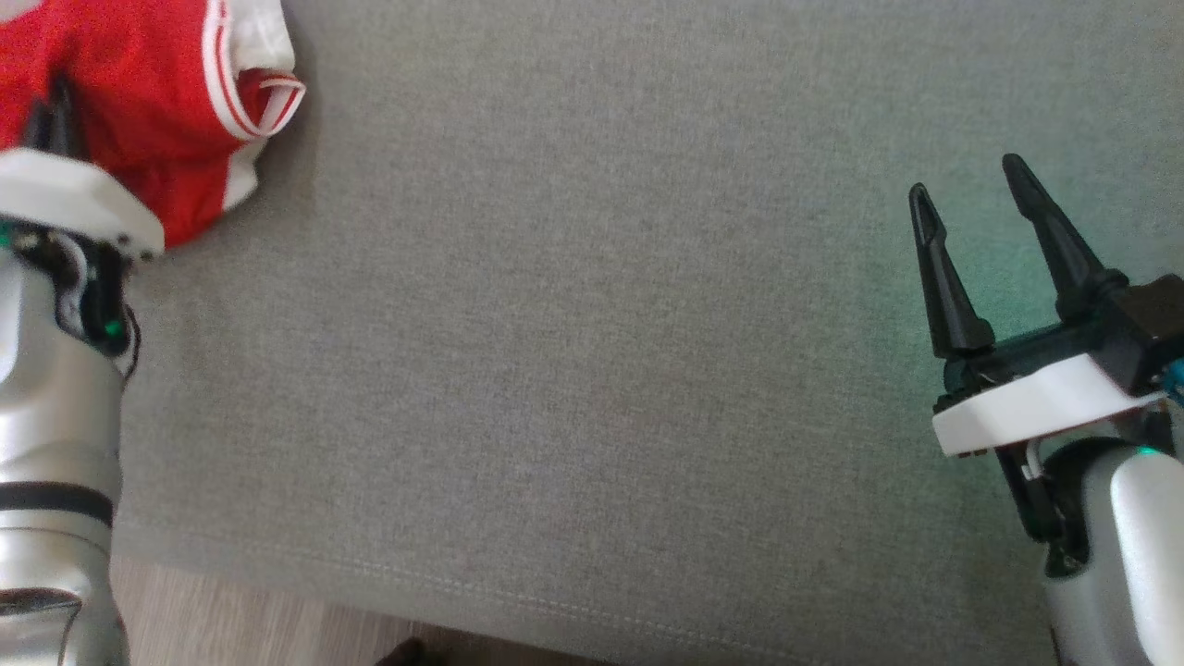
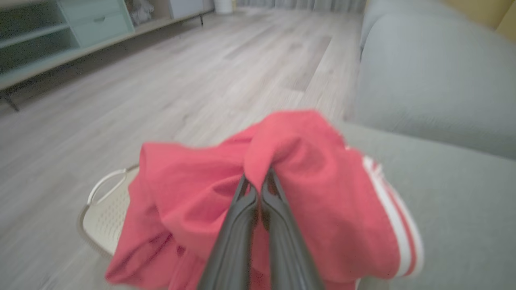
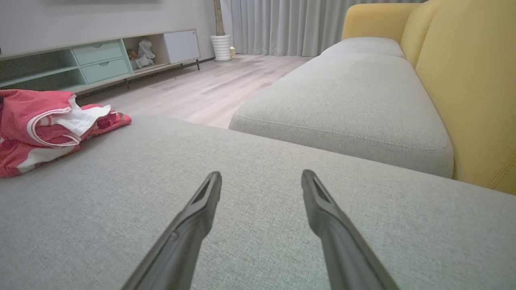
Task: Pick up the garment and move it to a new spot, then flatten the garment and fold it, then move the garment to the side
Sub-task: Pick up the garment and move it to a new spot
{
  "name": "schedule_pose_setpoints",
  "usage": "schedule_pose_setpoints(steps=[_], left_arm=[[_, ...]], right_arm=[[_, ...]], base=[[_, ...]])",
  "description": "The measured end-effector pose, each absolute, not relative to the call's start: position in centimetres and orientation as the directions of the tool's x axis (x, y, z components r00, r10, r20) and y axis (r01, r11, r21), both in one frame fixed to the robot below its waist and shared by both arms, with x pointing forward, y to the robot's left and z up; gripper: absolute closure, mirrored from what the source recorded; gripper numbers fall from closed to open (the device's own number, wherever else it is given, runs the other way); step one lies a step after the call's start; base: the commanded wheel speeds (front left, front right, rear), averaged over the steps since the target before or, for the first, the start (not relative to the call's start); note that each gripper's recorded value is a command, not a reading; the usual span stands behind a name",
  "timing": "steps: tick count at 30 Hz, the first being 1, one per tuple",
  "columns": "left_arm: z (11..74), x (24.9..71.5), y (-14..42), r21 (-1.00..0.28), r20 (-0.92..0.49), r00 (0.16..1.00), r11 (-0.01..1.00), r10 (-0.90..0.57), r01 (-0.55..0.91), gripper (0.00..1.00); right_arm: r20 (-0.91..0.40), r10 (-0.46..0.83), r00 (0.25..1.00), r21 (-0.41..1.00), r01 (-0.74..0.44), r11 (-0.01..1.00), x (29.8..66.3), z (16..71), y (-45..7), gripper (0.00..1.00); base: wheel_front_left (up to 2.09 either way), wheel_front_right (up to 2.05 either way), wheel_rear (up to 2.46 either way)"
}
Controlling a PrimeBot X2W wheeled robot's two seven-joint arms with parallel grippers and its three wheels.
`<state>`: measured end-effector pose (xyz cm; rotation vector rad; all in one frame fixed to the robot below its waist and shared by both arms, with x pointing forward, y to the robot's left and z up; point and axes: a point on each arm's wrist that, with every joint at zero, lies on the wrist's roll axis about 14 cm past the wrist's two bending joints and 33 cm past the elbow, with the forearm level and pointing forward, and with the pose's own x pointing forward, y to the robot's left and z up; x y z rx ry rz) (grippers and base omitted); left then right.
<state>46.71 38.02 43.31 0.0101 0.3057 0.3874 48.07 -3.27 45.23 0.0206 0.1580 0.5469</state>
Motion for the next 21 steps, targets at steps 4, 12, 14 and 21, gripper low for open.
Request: schedule_pose_setpoints(steps=[4,12,14,21], left_arm=[[49.3,47.5,37.7,0.048,-0.104,0.924,0.929,0.369,-0.366,1.00],[52.5,42.4,35.1,-0.005,0.036,0.938,0.938,0.346,-0.346,1.00],[53.5,41.4,34.0,-0.014,0.076,0.941,0.944,0.331,-0.331,1.00],[55.4,37.5,28.9,-0.015,0.173,0.958,0.973,0.230,-0.231,1.00]], right_arm=[[-0.088,0.505,0.859,0.061,-0.502,0.863,47.7,47.3,-3.3,0.00],[-0.024,0.471,0.882,0.061,-0.469,0.881,44.8,50.5,-4.0,0.00],[-0.012,0.460,0.888,0.060,-0.459,0.886,43.8,51.2,-4.4,0.00],[-0.007,0.408,0.913,0.067,-0.406,0.911,40.2,52.0,-6.3,0.00]], base=[[0.00,0.00,0.00],[0.00,0.00,0.00],[0.00,0.00,0.00],[0.00,0.00,0.00]])
